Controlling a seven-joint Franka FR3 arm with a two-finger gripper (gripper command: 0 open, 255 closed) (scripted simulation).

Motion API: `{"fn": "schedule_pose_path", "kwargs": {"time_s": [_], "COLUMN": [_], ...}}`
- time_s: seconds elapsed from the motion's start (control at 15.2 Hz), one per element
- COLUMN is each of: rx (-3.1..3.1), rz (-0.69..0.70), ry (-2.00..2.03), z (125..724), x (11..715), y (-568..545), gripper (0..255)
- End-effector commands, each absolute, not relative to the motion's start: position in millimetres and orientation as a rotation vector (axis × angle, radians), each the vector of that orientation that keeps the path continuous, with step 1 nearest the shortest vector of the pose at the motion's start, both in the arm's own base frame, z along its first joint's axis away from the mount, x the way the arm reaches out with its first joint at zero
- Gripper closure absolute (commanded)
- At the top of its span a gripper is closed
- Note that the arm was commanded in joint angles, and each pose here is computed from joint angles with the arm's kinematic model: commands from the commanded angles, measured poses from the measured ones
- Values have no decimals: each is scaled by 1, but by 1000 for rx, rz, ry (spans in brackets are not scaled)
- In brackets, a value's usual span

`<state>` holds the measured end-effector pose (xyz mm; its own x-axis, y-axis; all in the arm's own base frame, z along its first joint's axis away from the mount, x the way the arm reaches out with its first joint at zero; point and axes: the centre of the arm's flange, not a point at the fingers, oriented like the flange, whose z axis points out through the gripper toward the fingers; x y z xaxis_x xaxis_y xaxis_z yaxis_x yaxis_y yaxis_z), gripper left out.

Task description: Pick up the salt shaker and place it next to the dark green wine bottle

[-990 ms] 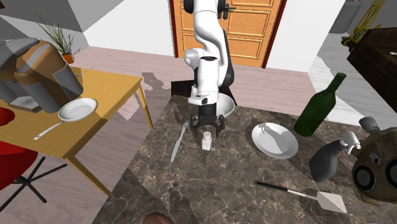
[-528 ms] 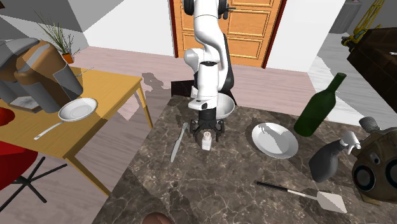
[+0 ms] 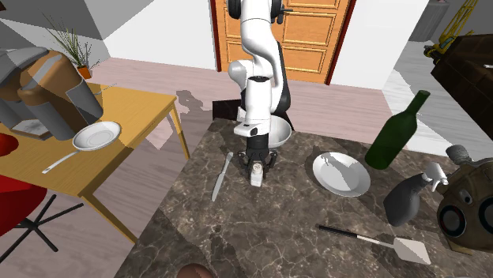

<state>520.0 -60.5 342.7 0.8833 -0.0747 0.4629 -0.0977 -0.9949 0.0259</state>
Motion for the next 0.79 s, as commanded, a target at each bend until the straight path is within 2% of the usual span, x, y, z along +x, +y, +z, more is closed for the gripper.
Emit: {"fn": "schedule_pose_path", "kwargs": {"time_s": [0.0, 0.26, 0.73], "rx": [3002, 3002, 3002], "rz": [734, 734, 734], "ry": [-138, -138, -138], "z": [342, 342, 379], "x": [520, 520, 520], "y": [-61, -61, -61], "gripper": [255, 255, 255]}}
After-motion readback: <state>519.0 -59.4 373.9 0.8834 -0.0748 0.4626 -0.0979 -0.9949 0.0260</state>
